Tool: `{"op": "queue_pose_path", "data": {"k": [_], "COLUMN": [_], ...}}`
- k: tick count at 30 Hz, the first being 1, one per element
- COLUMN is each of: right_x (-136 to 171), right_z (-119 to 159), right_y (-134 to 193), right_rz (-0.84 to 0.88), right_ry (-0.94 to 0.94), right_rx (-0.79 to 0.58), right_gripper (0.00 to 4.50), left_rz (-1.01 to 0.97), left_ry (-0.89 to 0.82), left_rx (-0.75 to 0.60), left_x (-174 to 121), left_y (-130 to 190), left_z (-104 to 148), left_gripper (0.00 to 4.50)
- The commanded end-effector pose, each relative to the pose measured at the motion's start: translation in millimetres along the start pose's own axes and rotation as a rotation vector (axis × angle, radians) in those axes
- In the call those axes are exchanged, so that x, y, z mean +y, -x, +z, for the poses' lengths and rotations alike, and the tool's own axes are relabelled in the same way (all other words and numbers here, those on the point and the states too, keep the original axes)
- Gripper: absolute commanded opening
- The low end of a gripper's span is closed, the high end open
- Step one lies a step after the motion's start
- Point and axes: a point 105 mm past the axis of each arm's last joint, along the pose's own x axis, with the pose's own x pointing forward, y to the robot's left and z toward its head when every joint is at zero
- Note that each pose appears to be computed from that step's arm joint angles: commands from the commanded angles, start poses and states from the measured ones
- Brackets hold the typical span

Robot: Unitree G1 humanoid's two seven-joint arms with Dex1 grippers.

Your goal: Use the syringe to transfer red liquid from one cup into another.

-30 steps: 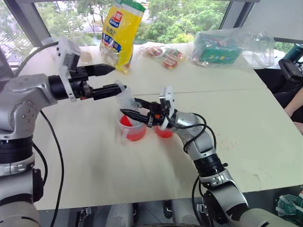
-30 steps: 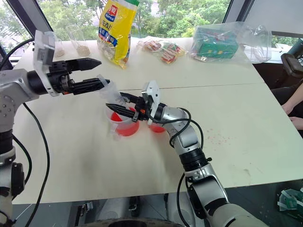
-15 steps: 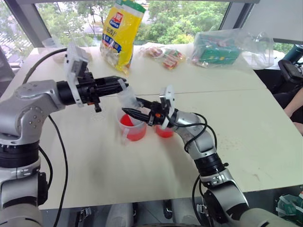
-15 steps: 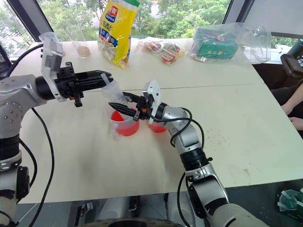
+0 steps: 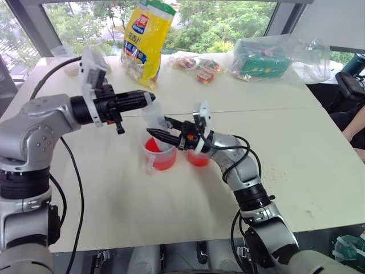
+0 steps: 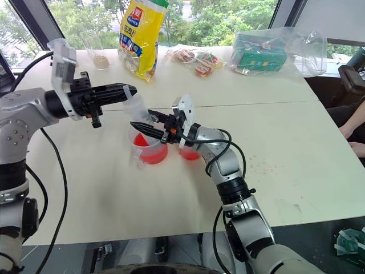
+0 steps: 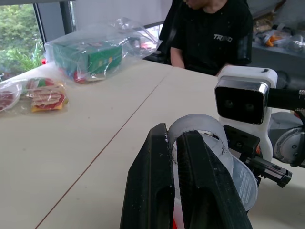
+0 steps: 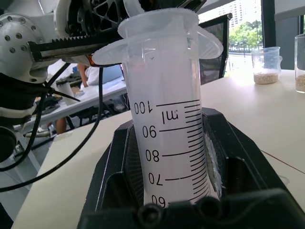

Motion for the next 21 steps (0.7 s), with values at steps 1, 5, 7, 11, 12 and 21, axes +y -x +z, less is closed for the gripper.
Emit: {"op": "queue_pose_path", "data": {"k": [1, 5, 7, 11, 12, 21], "right_x": [18, 19, 20, 21, 22, 22], "right_z": [-10, -13, -16, -18, -18, -19], "right_y": [-13, -14, -13, -12, -12, -11], "right_rz": [0.099, 0.106, 0.111, 0.114, 0.115, 0.116], "right_ry": [-0.028, -0.032, -0.032, -0.035, -0.035, -0.036], "right_rx": [0.032, 0.039, 0.051, 0.056, 0.057, 0.063], "right_gripper": [1.33, 1.33, 1.33, 1.33, 1.33, 1.33], "left_rz": [0.034, 0.042, 0.051, 0.063, 0.065, 0.078], "left_ry": [-0.088, -0.103, -0.11, -0.121, -0.123, -0.141], "left_rx": [-0.069, -0.076, -0.086, -0.099, -0.101, -0.124], "left_x": [4, 6, 8, 10, 11, 16], "left_y": [2, 4, 5, 6, 6, 7], "left_z": [29, 34, 37, 43, 44, 53], "left_gripper": [0.03, 0.03, 0.03, 0.03, 0.03, 0.03]}}
